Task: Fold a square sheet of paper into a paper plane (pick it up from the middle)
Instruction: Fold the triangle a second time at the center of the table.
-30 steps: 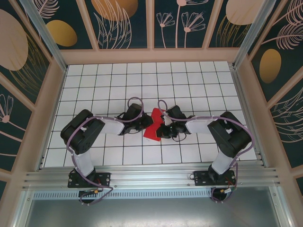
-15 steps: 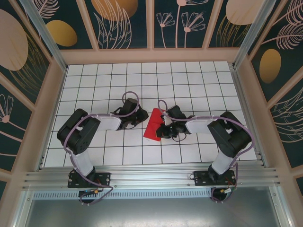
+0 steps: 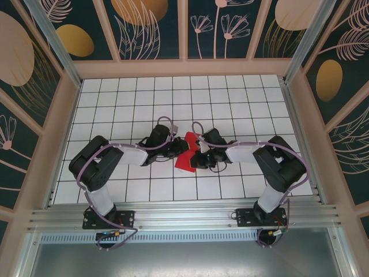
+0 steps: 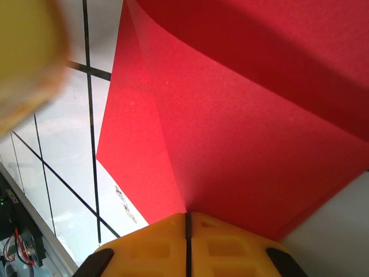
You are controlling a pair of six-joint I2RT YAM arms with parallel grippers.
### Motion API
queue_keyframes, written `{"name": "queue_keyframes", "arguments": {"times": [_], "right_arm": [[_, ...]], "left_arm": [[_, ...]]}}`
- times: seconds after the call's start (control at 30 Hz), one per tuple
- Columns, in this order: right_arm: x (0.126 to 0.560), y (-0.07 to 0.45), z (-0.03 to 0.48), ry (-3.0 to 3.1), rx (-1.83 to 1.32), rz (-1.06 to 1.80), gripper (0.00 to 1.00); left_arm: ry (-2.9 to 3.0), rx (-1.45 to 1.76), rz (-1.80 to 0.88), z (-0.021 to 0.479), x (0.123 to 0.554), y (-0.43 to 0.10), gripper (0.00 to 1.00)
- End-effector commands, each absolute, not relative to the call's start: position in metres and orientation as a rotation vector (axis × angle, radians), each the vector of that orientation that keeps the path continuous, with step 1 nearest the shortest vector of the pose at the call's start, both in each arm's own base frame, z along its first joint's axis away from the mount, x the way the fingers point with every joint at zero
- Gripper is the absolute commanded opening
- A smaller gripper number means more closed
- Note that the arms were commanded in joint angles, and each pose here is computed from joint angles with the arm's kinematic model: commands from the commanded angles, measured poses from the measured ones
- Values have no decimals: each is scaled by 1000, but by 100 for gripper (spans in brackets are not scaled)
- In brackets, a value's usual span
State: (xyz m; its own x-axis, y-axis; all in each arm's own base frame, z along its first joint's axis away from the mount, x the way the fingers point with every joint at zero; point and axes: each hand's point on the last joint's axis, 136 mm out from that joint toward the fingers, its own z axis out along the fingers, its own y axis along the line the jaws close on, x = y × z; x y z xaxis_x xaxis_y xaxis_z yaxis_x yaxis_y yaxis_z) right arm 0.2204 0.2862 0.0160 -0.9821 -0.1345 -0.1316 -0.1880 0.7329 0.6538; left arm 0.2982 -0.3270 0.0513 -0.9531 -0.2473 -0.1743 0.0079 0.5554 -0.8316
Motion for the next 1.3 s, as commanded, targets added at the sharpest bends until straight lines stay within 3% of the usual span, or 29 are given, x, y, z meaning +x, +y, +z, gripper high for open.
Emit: {"name": "queue_keyframes", "arguments": {"times": [0.0, 0.37, 0.93, 1.27], "right_arm": [[217, 278, 14, 2893, -265, 1022, 10], [237, 299, 51, 2799, -286, 1083, 11], [225, 286, -7, 2989, -237, 932, 12], [213, 296, 22, 2941, -331, 1022, 12]], "left_arm": [[2537, -225, -1327, 41, 304, -330, 8], [2623, -301, -1154, 2, 298, -308, 6], [2652, -301, -1098, -6, 295, -302, 6], [2687, -311, -1027, -16, 293, -295, 5]]}}
